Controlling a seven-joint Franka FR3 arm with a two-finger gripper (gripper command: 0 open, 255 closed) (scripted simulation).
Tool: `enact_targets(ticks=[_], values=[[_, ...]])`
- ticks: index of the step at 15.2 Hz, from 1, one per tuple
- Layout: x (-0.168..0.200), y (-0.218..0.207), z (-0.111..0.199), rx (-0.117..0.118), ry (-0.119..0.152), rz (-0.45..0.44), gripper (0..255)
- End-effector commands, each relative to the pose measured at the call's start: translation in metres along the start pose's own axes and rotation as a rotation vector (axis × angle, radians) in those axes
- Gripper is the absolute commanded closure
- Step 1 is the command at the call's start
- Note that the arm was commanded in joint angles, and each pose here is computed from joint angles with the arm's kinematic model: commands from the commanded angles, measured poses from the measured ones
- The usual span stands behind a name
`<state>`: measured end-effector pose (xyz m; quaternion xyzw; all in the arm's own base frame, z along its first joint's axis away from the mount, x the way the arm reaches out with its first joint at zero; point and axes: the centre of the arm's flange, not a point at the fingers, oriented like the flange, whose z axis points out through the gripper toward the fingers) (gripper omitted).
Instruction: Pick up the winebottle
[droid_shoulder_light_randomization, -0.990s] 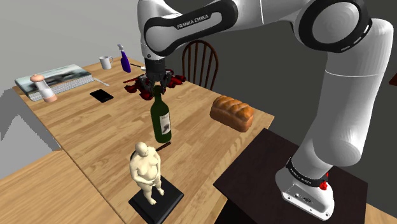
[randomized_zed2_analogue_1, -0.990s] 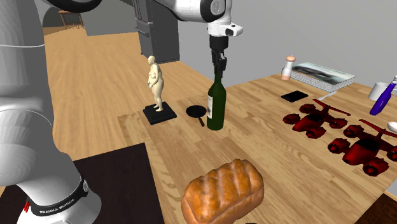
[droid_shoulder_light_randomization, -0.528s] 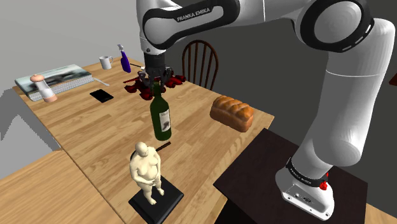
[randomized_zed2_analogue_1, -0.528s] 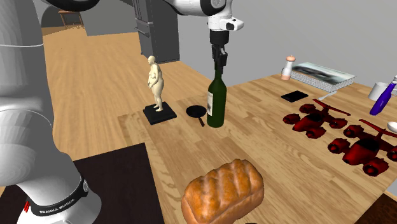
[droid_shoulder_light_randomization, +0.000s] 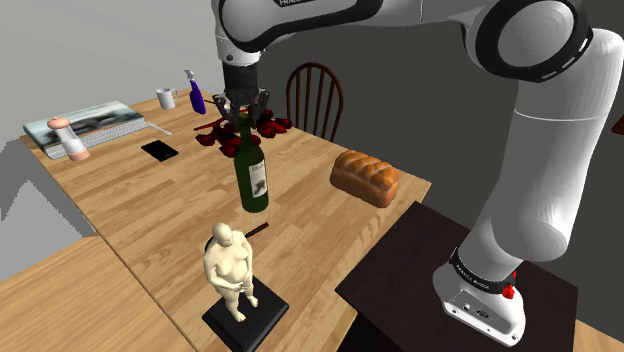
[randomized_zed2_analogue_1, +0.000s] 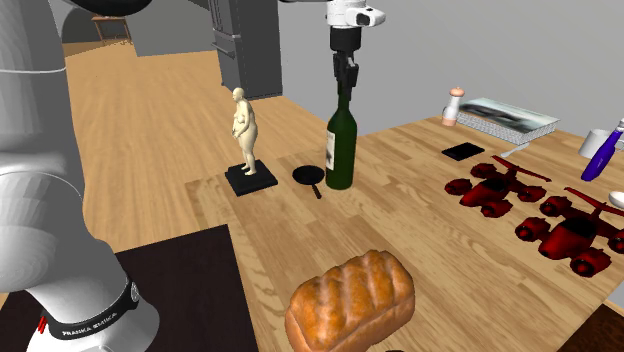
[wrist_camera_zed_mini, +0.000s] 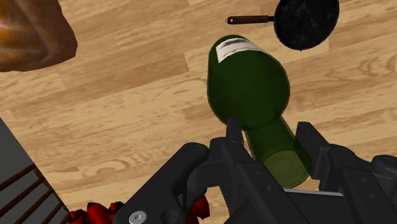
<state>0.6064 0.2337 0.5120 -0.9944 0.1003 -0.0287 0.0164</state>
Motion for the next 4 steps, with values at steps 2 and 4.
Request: enact_targets(ticks=[2, 4], values=[[0.0021, -0.0002, -0.0163, 0.0, 0.0, 0.0, 255], [0.0021, -0.0003, -0.0171, 0.0, 0.0, 0.0, 255]])
